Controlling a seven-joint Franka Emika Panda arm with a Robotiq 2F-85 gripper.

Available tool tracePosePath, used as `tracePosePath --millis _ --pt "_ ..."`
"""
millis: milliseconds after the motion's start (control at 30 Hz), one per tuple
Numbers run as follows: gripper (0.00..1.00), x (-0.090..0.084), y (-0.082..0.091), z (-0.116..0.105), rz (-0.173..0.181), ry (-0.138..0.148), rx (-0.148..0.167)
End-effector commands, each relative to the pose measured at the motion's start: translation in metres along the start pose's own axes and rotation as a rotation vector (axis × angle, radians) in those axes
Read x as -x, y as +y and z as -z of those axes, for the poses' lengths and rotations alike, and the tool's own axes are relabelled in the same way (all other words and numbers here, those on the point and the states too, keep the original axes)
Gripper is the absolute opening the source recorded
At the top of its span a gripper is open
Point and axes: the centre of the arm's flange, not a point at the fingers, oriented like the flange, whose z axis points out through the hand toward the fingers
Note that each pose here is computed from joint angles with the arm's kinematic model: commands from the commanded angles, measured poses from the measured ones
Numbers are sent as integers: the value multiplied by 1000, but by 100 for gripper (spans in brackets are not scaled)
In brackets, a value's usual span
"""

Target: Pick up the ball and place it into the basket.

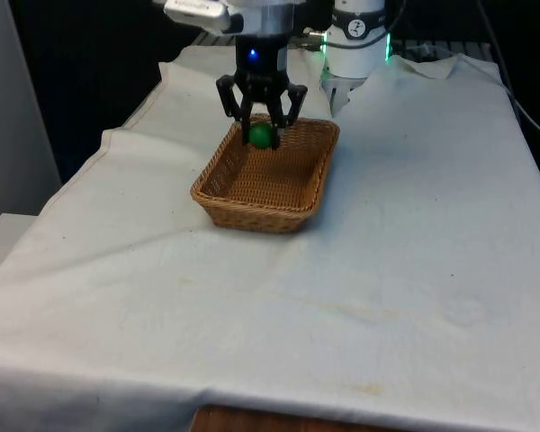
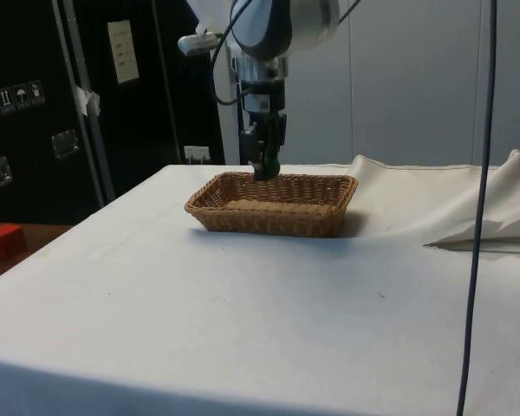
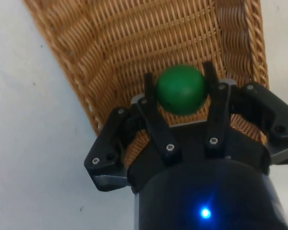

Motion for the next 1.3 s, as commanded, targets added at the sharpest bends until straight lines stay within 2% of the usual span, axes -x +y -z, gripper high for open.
tracePosePath --millis 0,67,100,133,300,367,400,433,567,633,667,700,900,1133,1167,1200,1233,1267 --pt "1 1 -2 -5 -7 11 -7" --pt "1 3 -2 -11 -15 8 -5" --pt "1 1 0 -10 -14 -3 6" --pt "1 3 -2 -14 -20 8 -3" --pt "1 7 -3 -29 -43 -1 1" --pt "1 8 -4 -37 -58 -7 2" --pt "1 8 -2 -36 -53 -20 13" --pt "1 9 -4 -40 -64 -9 2" --pt "1 11 -6 -50 -91 -17 2" --pt "1 12 -6 -53 -103 -20 1" --pt "1 12 -5 -54 -97 -31 10" --pt "1 12 -7 -56 -114 -22 -1" --pt "4 12 -5 -55 -118 -27 4" --pt "63 12 -5 -54 -118 -28 6" --pt "81 12 -4 -54 -118 -28 7" --pt "89 12 -5 -55 -116 -28 5" --pt "89 12 -4 -54 -118 -28 7" --pt "97 13 -4 -54 -118 -29 7"
